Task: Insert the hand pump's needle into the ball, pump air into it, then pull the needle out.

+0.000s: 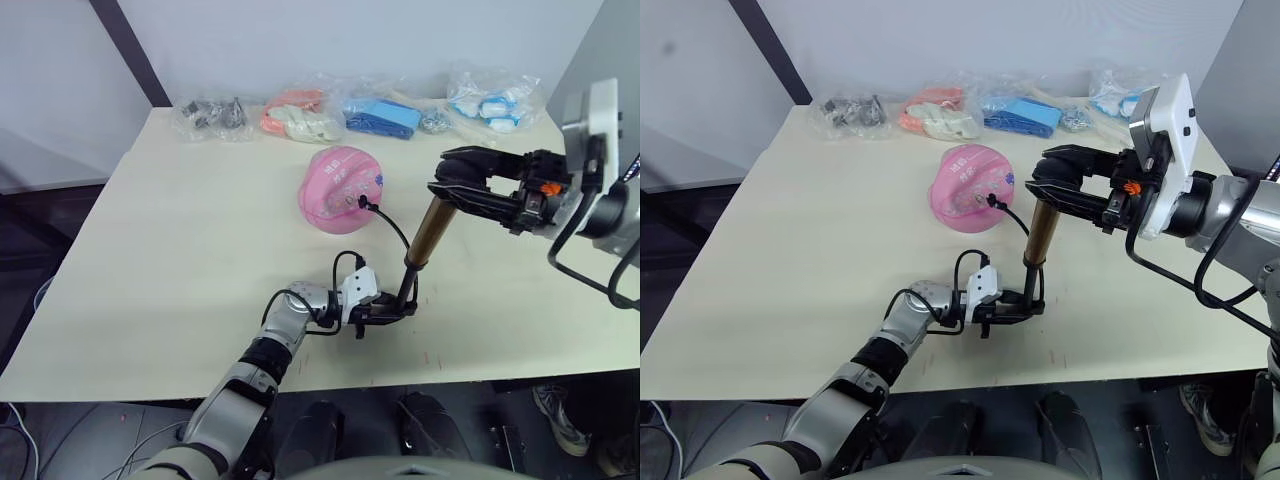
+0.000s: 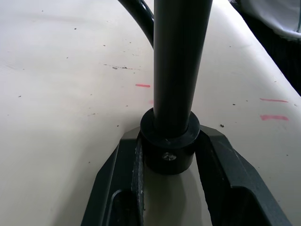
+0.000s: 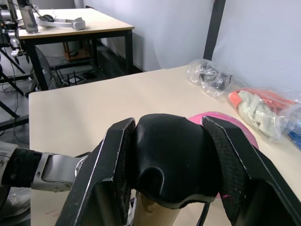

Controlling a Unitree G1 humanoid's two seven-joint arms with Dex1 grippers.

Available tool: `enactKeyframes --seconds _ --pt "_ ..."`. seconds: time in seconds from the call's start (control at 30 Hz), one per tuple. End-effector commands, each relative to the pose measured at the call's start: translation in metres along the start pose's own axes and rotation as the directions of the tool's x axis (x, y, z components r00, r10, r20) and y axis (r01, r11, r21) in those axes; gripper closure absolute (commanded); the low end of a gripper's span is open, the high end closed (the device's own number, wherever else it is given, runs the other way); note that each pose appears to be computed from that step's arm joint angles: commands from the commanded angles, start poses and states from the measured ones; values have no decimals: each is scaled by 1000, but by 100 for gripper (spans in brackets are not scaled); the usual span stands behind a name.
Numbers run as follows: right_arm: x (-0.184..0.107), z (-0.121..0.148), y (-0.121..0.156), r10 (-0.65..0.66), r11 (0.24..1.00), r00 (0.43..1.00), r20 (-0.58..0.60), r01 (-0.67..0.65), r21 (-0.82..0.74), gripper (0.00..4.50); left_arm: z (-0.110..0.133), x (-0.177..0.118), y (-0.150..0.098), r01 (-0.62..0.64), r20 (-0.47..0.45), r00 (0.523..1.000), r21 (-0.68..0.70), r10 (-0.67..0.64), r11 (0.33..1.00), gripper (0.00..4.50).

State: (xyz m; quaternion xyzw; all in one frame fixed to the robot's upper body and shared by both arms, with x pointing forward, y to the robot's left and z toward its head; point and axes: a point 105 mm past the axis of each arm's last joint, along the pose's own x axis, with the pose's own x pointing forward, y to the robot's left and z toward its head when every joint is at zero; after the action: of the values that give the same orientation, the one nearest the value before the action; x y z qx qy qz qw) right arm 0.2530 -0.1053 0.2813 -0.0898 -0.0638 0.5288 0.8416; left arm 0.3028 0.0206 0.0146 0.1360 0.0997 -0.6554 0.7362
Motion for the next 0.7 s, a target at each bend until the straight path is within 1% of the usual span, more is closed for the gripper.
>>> enactKeyframes --seconds 0.03,0.1,0.47,0.7 --pt "7 -21 14 44 999 998 -39 -44 10 269 -11 -2 -1 0 -37 999 -33 -1 999 338" --pt "10 -35 19 54 998 997 -62 -52 28 269 -11 -1 -1 -3 -35 999 -38 2 999 338" --pt "21 -92 38 62 993 993 -104 -50 106 269 -10 -1 -1 -13 -20 1000 -56 11 998 338" --pt "26 -113 43 46 990 992 -115 -30 141 269 -9 -1 -2 -3 -6 1000 -102 3 995 338"
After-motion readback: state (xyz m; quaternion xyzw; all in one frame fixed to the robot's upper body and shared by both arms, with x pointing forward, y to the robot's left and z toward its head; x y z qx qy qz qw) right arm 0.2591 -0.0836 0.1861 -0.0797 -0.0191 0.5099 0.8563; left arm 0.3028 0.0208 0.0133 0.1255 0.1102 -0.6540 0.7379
